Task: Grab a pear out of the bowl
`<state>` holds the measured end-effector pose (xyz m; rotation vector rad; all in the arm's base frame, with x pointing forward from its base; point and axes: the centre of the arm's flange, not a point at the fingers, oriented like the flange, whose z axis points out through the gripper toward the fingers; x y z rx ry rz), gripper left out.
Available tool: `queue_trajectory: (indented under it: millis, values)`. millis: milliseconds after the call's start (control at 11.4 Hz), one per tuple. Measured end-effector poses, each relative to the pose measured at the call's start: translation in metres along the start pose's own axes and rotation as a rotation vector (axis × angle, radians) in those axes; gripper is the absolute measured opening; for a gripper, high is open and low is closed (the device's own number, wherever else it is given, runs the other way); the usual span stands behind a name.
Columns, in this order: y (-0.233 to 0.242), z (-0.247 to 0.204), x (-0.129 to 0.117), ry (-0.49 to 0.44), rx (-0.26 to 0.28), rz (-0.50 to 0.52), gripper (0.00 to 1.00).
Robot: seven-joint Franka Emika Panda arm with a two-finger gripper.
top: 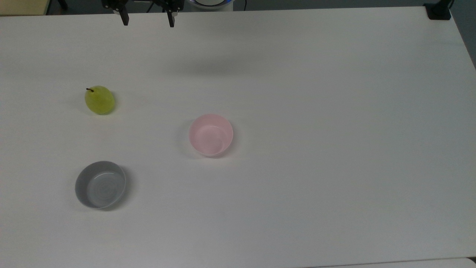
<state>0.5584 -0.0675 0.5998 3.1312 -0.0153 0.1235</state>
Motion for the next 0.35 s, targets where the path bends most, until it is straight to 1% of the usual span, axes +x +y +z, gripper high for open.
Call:
queue_trajectory:
  millis: [351]
  values:
    - [0.0014, 0.0026, 0.0008, -0.005, -0.002, 0.002, 1.00]
